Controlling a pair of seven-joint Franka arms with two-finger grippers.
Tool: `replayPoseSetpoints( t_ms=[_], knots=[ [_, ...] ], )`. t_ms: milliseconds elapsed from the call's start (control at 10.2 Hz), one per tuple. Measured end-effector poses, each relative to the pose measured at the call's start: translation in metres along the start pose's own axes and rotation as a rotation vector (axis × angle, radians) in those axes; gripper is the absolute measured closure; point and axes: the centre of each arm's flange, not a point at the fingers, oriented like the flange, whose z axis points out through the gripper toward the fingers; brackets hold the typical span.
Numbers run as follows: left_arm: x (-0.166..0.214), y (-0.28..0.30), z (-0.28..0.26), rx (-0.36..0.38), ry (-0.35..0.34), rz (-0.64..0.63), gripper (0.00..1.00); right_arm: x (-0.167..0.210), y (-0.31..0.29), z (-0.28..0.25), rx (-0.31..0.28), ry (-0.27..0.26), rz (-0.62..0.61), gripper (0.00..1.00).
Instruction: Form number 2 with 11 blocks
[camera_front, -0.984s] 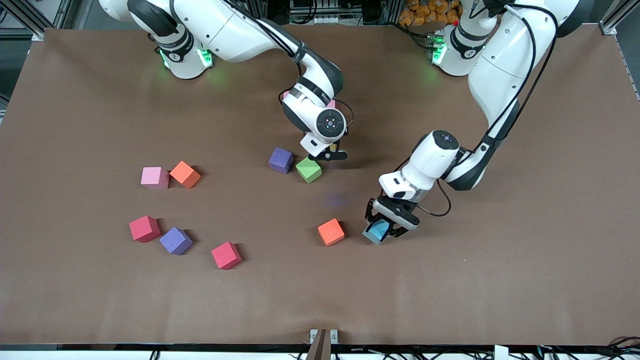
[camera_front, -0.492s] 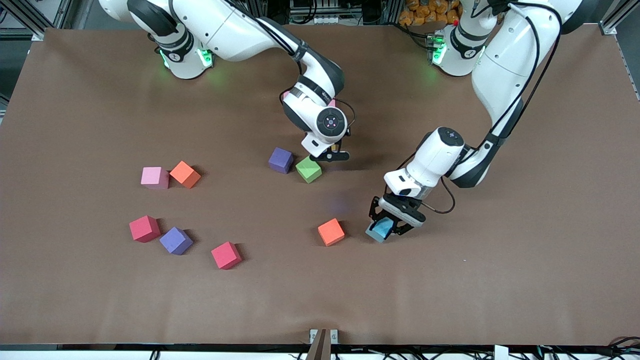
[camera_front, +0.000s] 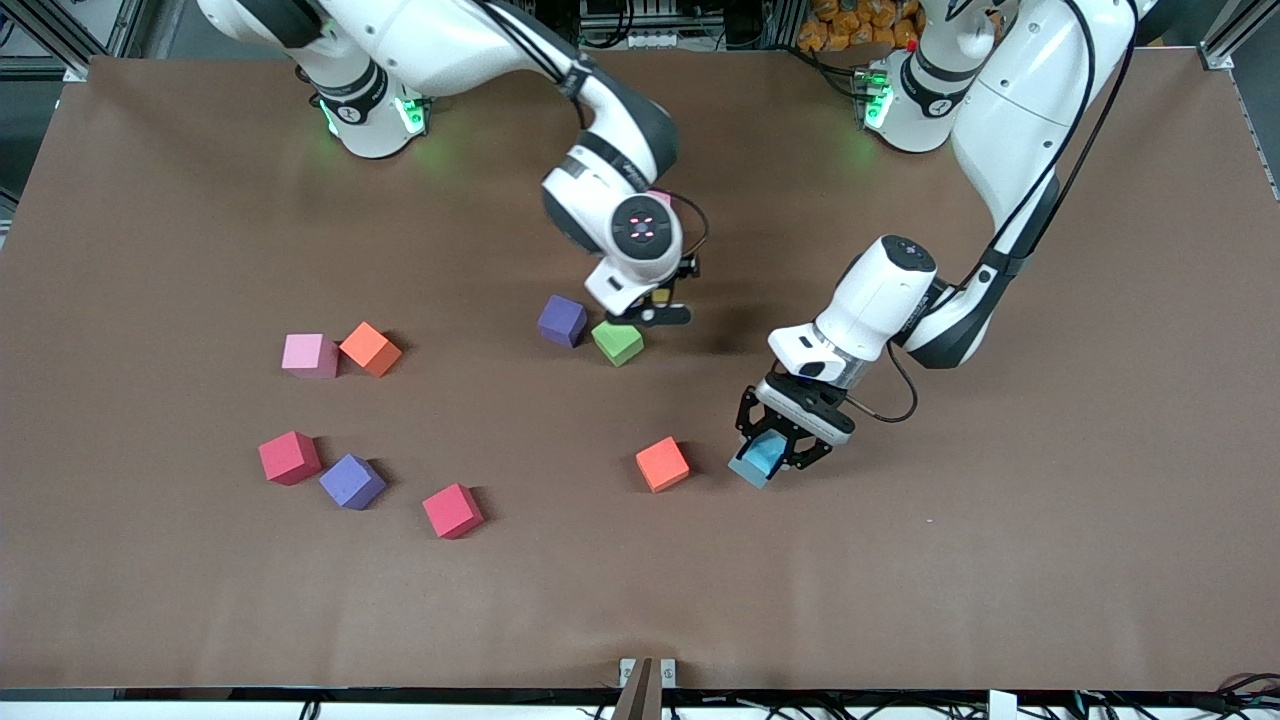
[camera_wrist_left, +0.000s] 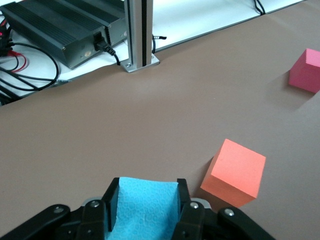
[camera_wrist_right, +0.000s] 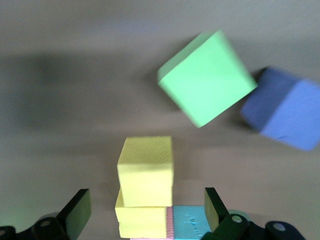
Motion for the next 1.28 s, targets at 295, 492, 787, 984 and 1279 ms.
replayPoseSetpoints(
  t_ms=[295, 492, 787, 984, 1279],
  knots=[
    [-0.008, 0.010, 0.000, -0.020, -0.003, 0.090, 0.52, 0.073, 0.096, -0.056, -0.012, 0.068, 0.109, 0.00],
    [-0.009, 0.015, -0.001, -0.028, -0.003, 0.136, 0.52, 0.112, 0.169, -0.072, -0.038, 0.081, 0.169, 0.00],
    [-0.006, 0.030, -0.002, -0.049, 0.008, 0.191, 0.52, 0.150, 0.259, -0.094, -0.077, 0.096, 0.205, 0.00],
    [0.000, 0.073, 0.000, -0.096, 0.019, 0.239, 0.52, 0.165, 0.307, -0.104, -0.080, 0.100, 0.177, 0.00],
    [-0.004, 0.172, 0.003, -0.191, 0.001, 0.343, 0.52, 0.176, 0.359, -0.094, -0.084, 0.074, 0.161, 0.00]
  ],
)
